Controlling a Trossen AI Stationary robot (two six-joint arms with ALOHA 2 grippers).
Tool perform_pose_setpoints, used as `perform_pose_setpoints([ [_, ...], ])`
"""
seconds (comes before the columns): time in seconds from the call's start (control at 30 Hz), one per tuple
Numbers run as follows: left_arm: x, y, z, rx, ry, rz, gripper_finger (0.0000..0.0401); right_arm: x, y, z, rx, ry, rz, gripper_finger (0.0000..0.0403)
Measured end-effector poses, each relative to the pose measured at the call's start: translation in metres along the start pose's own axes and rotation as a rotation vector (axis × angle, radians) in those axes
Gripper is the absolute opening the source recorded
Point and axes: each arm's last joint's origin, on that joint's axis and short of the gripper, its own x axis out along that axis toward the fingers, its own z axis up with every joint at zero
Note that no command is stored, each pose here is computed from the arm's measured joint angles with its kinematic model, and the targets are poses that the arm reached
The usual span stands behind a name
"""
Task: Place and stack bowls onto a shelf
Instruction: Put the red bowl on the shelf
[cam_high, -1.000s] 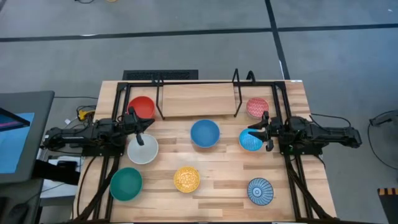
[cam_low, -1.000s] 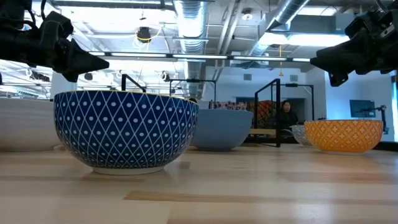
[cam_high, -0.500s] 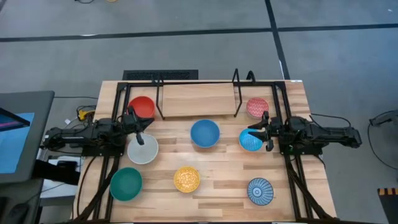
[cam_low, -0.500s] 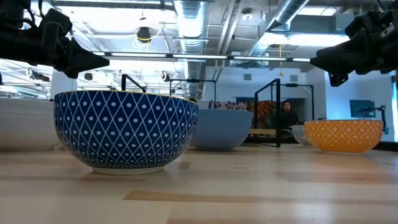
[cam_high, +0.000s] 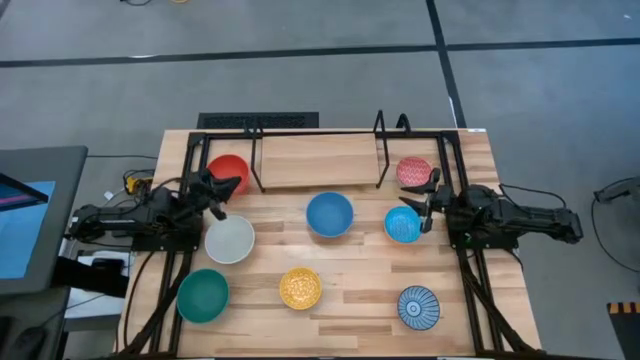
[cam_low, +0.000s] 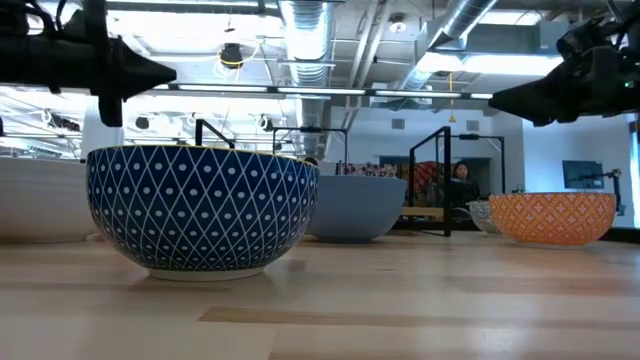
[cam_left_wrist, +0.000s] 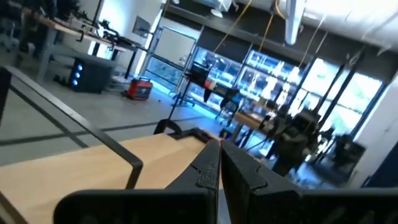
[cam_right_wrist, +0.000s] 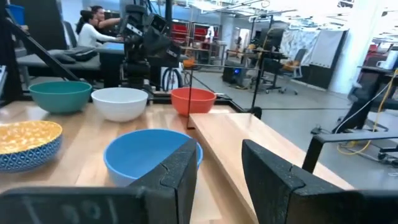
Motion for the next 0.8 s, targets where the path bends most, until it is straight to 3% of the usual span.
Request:
perform_pose_setpoints([
  [0.2,0.002,-0.007,0.017,0.021,-0.046,0.012,0.0,0.001,-0.001,0.007,0.029,-0.076,-0.013,0.0154],
  [0.33,0.012,-0.018,0.043,0.107,-0.079,0.127,0.0,-0.002,-0.002,0.024,0.405,-0.244,0.05,0.0154],
  [0.53,0.043,-0.042,0.071,0.191,0.025,0.305,0.0,-0.001,-0.009,0.019,0.932,-0.25,-0.066,0.0157],
  [0.7,0.069,-0.058,0.089,0.263,0.149,0.49,0.0,-0.002,-0.012,0.024,1.137,-0.333,-0.055,0.0159],
  [0.8,0.077,-0.058,0.106,0.259,0.224,0.618,0.0,-0.003,-0.018,0.027,1.187,-0.441,-0.168,0.0157],
])
